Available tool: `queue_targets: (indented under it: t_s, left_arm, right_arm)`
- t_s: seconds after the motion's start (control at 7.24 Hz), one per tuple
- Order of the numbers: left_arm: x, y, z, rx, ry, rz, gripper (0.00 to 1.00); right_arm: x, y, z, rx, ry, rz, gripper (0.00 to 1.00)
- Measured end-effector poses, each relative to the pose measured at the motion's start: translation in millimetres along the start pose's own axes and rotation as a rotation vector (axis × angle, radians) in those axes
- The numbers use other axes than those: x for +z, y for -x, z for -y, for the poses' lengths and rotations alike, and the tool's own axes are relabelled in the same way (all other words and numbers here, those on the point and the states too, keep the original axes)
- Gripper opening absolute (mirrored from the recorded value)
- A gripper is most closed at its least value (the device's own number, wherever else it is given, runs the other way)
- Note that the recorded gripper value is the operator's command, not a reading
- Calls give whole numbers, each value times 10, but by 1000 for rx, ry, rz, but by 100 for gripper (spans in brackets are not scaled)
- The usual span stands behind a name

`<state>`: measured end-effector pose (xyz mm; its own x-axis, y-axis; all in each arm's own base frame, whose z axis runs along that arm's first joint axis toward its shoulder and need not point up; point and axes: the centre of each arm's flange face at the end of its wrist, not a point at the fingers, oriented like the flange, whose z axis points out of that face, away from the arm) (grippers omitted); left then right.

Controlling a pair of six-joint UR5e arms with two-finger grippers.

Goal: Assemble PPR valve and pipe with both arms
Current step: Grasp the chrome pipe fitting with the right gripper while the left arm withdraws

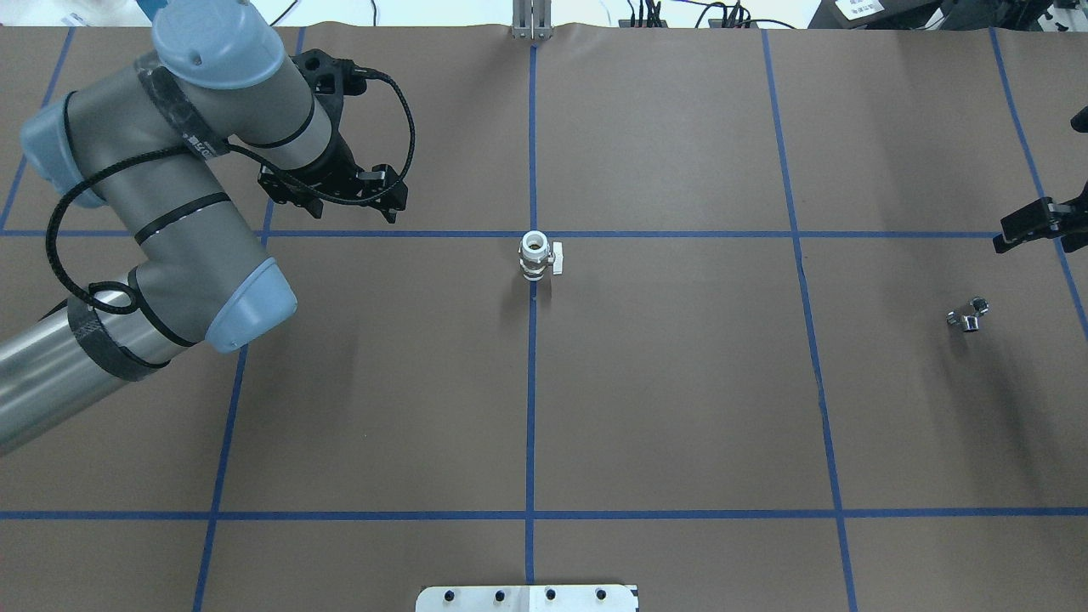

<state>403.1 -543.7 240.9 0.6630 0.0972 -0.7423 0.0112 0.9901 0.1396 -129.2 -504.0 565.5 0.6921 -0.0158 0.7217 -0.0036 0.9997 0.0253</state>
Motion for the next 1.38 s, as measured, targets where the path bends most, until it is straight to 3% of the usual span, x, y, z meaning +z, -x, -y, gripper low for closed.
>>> queue_targets:
  t_s: [0.41, 0.83, 1.38]
  left_arm:
    - [-1, 5, 0, 0, 0, 1, 100]
    - [-2, 5, 0, -1, 0, 1, 100]
    - [27, 11, -5, -2, 4, 4, 100]
  right_arm:
    - [145, 143, -175, 65, 25, -4, 99]
    - [340, 27, -455, 43, -18, -3, 99]
    - [657, 105, -432, 31, 1, -37, 99]
